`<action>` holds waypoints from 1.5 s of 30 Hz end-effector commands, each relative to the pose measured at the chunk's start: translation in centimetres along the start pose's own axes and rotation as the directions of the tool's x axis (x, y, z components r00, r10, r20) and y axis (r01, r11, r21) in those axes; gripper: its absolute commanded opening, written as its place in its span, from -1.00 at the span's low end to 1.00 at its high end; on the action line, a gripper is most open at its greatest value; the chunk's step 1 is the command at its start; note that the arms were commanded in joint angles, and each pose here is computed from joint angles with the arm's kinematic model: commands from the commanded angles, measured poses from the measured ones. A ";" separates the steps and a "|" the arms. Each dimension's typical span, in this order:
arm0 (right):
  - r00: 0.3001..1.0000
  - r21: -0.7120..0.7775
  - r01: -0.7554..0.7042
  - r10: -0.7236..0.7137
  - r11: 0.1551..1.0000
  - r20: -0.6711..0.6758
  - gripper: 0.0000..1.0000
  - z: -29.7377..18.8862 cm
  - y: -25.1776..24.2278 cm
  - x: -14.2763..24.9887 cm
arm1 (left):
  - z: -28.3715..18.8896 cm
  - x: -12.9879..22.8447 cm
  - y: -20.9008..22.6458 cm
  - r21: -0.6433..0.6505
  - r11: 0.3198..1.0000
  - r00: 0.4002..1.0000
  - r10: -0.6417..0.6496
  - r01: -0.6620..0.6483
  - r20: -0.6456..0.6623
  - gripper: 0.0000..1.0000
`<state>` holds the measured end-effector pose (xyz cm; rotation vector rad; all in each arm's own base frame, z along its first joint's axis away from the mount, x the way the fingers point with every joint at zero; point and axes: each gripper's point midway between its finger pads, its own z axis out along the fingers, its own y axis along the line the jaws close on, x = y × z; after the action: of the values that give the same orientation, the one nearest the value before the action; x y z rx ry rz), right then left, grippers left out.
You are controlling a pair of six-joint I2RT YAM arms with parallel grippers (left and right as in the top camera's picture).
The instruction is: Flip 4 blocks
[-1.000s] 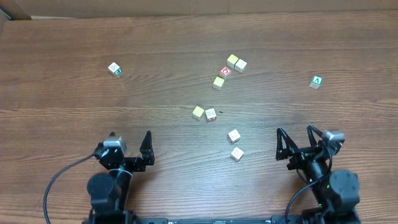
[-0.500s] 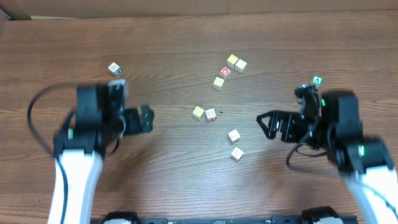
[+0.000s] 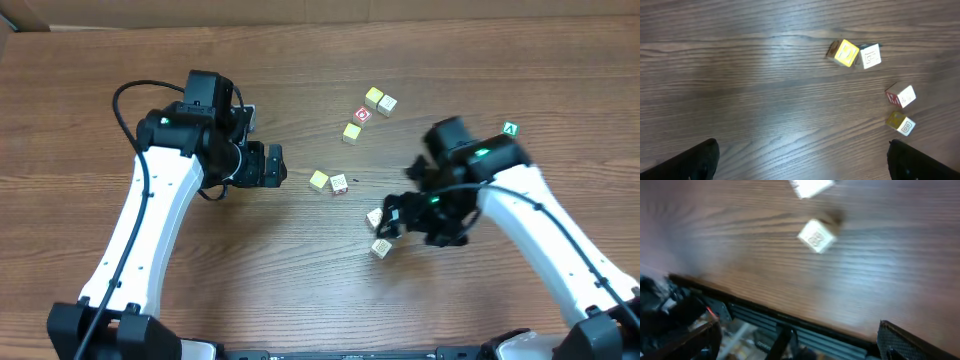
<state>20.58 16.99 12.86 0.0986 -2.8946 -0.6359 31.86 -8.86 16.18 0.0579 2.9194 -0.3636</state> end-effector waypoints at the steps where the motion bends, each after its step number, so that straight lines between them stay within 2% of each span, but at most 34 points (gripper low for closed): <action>1: 0.996 -0.067 0.092 -0.092 0.993 0.000 1.00 0.7 3.0 0.6 | 0.2 -0.4 -0.5 0.022 1.000 1.000 0.011 -0.011 -0.007 1.00; 4: 0.988 -0.112 0.152 -0.151 0.982 0.012 1.00 1.1 4.7 0.7 | 0.3 -0.4 -0.5 0.022 1.000 1.000 0.011 -0.010 -0.010 1.00; 8: 0.987 -0.139 0.162 -0.162 0.977 0.011 1.00 1.7 5.9 0.9 | 0.3 -0.5 -0.5 0.023 1.000 1.000 0.011 -0.011 -0.008 1.00; 10: 0.999 -0.060 0.036 -0.035 0.998 0.005 1.00 2.6 4.8 1.0 | 0.3 -0.4 -0.5 0.022 1.000 1.000 0.011 -0.011 -0.009 1.00; 13: 0.984 0.078 -0.173 0.169 0.982 0.057 1.00 4.8 2.1 1.0 | 0.3 -0.4 -0.5 0.022 1.000 1.000 0.011 -0.011 -0.009 1.00; 16: 0.951 0.117 -0.304 0.293 0.945 0.101 0.96 7.4 0.6 1.4 | 0.3 -0.5 -0.5 0.022 1.000 1.000 0.011 -0.011 -0.008 1.00; 19: 0.931 0.096 -0.357 0.346 0.929 0.119 0.89 9.4 -0.2 1.5 | 0.3 -0.5 -0.5 0.022 1.000 1.000 0.011 -0.011 -0.008 1.00; 26: 0.906 0.133 -0.361 0.314 0.923 0.285 0.68 9.5 -2.1 -1.2 | 0.3 -0.5 -0.5 0.022 1.000 1.000 0.011 -0.011 -0.008 1.00; 30: 0.887 0.148 -0.381 0.315 0.913 0.336 0.31 9.3 -2.7 -2.0 | 0.3 -0.5 -0.5 0.022 1.000 1.000 0.011 -0.011 -0.008 1.00; 39: 0.836 0.108 -0.464 0.394 0.879 0.383 0.31 10.3 -3.6 -2.5 | 0.3 -0.5 -0.5 0.022 1.000 1.000 0.011 -0.011 -0.008 1.00; 42: 0.828 0.099 -0.474 0.405 0.875 0.387 0.25 10.6 -3.6 -2.8 | 0.3 -0.4 -0.5 0.022 1.000 1.000 0.011 -0.011 -0.009 1.00; 45: 0.824 0.096 -0.481 0.413 0.871 0.387 0.07 11.1 -3.6 -3.2 | 0.3 -0.4 -0.5 0.022 1.000 1.000 0.011 -0.010 -0.011 1.00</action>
<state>21.66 18.83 1.64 -0.6890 -3.1367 -0.3445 31.90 -8.93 15.58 0.0553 2.9412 -0.3664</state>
